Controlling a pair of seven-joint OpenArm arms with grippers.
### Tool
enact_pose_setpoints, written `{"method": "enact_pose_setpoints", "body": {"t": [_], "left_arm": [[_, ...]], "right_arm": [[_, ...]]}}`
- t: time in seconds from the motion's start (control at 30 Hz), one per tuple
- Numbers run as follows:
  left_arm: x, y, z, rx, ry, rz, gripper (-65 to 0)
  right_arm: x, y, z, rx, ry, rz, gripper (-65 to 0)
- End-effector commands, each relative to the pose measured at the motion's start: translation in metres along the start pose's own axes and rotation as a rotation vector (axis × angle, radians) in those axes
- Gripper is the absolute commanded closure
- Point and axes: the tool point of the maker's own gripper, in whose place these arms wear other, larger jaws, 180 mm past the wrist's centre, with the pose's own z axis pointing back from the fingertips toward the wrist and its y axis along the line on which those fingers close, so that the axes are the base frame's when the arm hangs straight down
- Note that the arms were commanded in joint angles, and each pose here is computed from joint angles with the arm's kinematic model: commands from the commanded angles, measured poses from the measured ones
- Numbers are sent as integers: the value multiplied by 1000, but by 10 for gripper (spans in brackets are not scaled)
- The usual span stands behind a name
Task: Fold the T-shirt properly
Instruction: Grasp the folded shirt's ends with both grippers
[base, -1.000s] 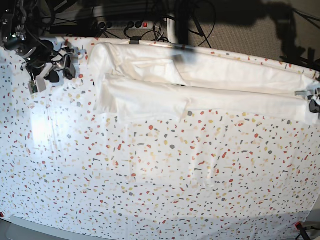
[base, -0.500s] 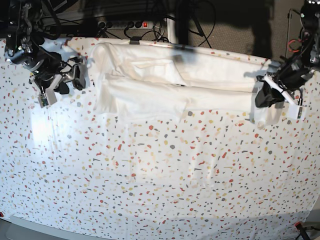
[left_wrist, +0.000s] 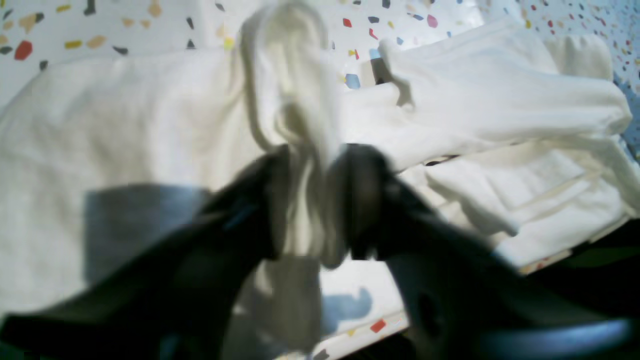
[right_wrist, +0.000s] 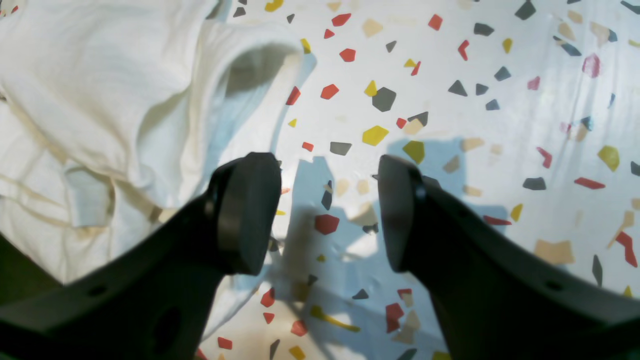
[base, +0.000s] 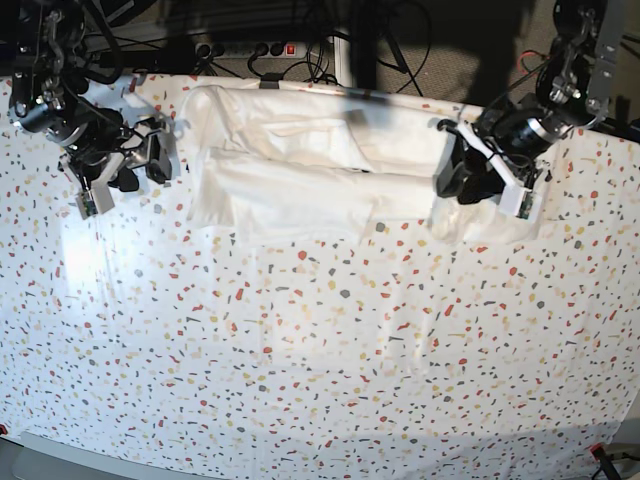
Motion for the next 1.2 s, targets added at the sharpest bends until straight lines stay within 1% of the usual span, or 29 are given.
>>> {"method": "enact_pose_setpoints", "body": {"t": [0.0,0.03,0.1,0.13,0.23,0.33,0.37,0.47,0.53,0.67,0.77,0.83,0.9,1.03,1.17], "left_arm": [[9,-6,1,-31,-23,3,-269],[7,-12,1,-63,-9,8,-270],[3,-25,3,-135,10,-16,-270],[3,-27,3,-147,9,-24,-270],[8,-24,3,-141,-7,-27,-270],[20,-14,3,-111,-34,-55,-270],[25,-8,3,-91,-41,-78,-270],[39,13,5,-14,-57,-152,-270],[46,25,8,28,-68,-182,-270],[54,40,15,80,-85,-185,-270],[56,44,16,90,-91,-185,-270],[56,43,16,89,-92,-185,-270],[57,43,16,89,-95,-185,-270],[59,43,17,88,-107,-185,-269],[59,43,17,88,-106,-186,-269]], "right_arm": [[14,-3,4,-3,-41,14,-344],[13,-3,4,-3,-41,15,-344],[14,-3,4,-3,-41,14,-344],[14,-3,4,-3,-41,15,-344],[15,-3,3,-4,-44,16,-344],[17,-3,3,0,-48,6,-345],[17,-3,3,2,-45,-19,-345],[13,1,1,27,15,-52,-345],[11,3,0,45,36,-66,-345],[2,9,-2,95,73,-120,-345],[-12,8,-6,118,99,-165,-345],[-20,12,-9,153,104,-199,-345],[-23,20,-11,202,94,-217,-345],[-22,39,-15,268,65,-241,-344],[-31,62,-20,317,90,-263,-344]]}}
